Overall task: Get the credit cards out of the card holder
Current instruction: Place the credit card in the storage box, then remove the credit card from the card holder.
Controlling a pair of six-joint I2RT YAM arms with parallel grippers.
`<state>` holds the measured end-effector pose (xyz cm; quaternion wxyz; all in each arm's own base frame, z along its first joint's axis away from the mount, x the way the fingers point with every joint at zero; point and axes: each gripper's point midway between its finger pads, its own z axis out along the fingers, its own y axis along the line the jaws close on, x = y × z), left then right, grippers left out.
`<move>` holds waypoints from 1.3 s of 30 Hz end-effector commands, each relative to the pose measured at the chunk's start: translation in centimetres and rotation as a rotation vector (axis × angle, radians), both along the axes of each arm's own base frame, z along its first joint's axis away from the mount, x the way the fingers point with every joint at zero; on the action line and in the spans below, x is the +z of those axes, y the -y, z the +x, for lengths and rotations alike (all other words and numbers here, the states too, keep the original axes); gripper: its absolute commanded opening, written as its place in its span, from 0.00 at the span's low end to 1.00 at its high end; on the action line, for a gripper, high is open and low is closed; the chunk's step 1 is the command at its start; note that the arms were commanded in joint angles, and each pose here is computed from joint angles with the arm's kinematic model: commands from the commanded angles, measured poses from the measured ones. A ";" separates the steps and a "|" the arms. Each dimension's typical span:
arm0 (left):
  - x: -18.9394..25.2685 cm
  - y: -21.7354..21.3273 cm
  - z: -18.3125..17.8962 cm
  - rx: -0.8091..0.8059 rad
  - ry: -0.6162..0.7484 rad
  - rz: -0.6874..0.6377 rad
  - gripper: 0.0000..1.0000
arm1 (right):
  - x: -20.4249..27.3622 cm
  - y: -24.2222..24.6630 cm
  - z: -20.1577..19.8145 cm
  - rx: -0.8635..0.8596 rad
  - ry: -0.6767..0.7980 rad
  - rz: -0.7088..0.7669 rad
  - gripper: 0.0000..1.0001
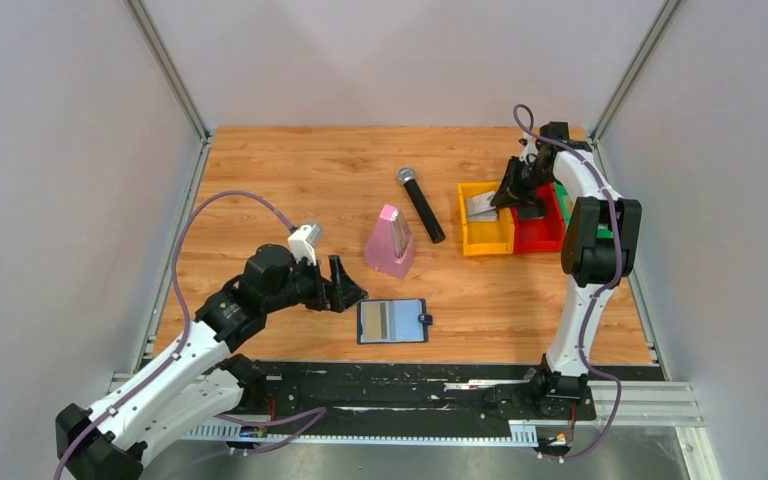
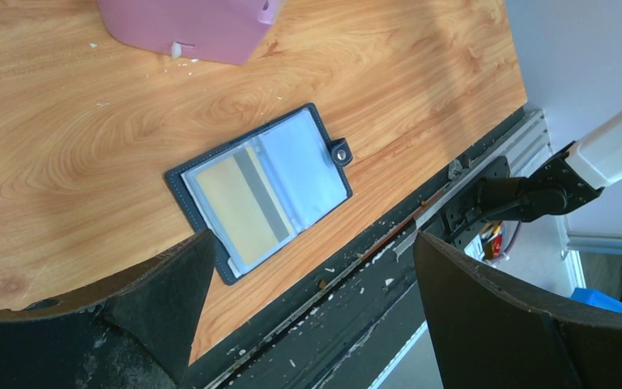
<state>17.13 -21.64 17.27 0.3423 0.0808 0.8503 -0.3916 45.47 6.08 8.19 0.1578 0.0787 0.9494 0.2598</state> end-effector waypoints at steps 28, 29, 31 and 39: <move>-6.7 -0.5 -1.8 0.040 -0.235 0.059 0.95 | 10.3 -0.5 -2.4 -0.246 0.160 -0.039 0.27; -6.7 -0.3 -2.0 0.021 -0.243 0.058 0.95 | 10.2 -1.1 -3.3 -0.239 0.161 -0.034 0.27; -6.6 -0.1 -2.1 -0.001 -0.241 0.061 0.94 | 10.5 -2.6 -4.9 -0.221 0.178 -0.035 0.28; -5.9 -0.6 -2.2 -0.011 -0.214 0.087 0.92 | 11.1 -9.7 -12.1 -0.127 0.250 -0.072 0.37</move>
